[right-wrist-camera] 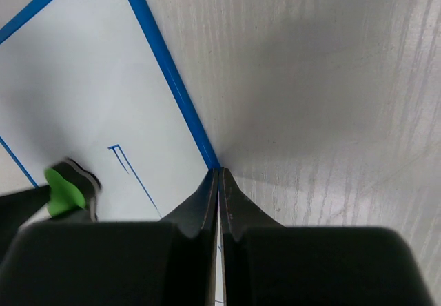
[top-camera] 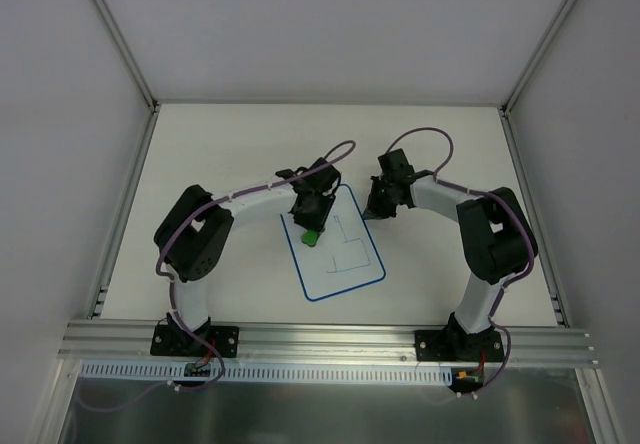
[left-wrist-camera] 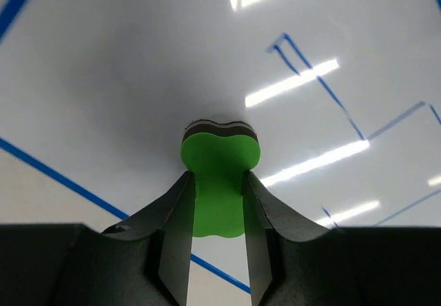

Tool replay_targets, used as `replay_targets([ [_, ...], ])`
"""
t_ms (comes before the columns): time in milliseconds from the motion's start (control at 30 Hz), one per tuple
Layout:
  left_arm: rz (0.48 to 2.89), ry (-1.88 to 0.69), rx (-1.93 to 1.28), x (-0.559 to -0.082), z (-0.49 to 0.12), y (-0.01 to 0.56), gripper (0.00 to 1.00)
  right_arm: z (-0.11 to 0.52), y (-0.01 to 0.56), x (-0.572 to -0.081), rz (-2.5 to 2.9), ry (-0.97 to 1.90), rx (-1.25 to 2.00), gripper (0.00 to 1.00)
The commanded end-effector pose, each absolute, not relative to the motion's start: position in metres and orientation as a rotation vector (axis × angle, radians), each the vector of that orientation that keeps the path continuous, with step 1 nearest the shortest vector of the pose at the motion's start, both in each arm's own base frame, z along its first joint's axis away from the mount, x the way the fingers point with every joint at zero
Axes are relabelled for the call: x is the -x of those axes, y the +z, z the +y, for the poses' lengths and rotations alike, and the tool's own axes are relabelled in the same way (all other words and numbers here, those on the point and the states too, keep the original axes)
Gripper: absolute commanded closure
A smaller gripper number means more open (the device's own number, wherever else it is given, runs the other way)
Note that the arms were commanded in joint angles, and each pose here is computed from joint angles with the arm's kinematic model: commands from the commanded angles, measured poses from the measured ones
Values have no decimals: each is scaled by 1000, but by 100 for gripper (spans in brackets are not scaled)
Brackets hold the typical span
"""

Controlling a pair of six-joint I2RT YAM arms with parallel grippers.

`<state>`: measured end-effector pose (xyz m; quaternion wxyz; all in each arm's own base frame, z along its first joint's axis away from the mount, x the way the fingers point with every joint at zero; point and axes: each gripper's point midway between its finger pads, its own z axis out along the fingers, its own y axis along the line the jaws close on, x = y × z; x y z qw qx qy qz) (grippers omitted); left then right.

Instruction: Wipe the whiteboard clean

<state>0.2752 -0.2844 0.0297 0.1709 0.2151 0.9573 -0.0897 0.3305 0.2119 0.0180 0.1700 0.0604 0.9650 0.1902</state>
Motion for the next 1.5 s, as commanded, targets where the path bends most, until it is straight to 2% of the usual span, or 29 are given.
replay_targets([
  [0,2756,-103,-539,-300,-253,24,100,171,-5,-317,2812,309,-226,100],
  [133,2717,-165,-525,-322,-270,36,100,170,-2,-320,2802,312,-214,98],
  [167,2718,-185,-522,-322,-273,38,100,170,-1,-320,2800,315,-203,97],
  [200,2711,-208,-519,-323,-278,41,95,171,0,-320,2797,321,-193,91],
  [233,2712,-224,-506,-322,-279,44,89,171,2,-322,2790,321,-186,88],
  [267,2708,-237,-493,-323,-280,48,72,171,4,-322,2787,318,-176,85],
  [367,2670,-257,-463,-325,-281,65,47,168,16,-327,2743,306,-140,74],
  [400,2654,-256,-455,-328,-281,71,34,168,24,-329,2721,305,-124,67],
  [467,2618,-273,-427,-330,-281,88,22,168,33,-332,2695,308,-106,60],
  [533,2582,-295,-382,-334,-280,106,4,171,50,-337,2651,297,-70,53],
  [567,2575,-301,-358,-336,-277,111,1,169,55,-339,2631,257,-65,50],
  [700,2557,-303,-202,-347,-248,126,1,184,82,-340,2559,204,25,32],
  [867,2587,-236,60,-349,-176,117,1,243,102,-331,2495,200,133,23],
  [1100,2637,-108,220,-316,-122,86,1,304,94,-330,2509,154,128,23],
  [1467,2631,-91,314,-304,-109,67,1,345,65,-316,2574,190,7,26],
])
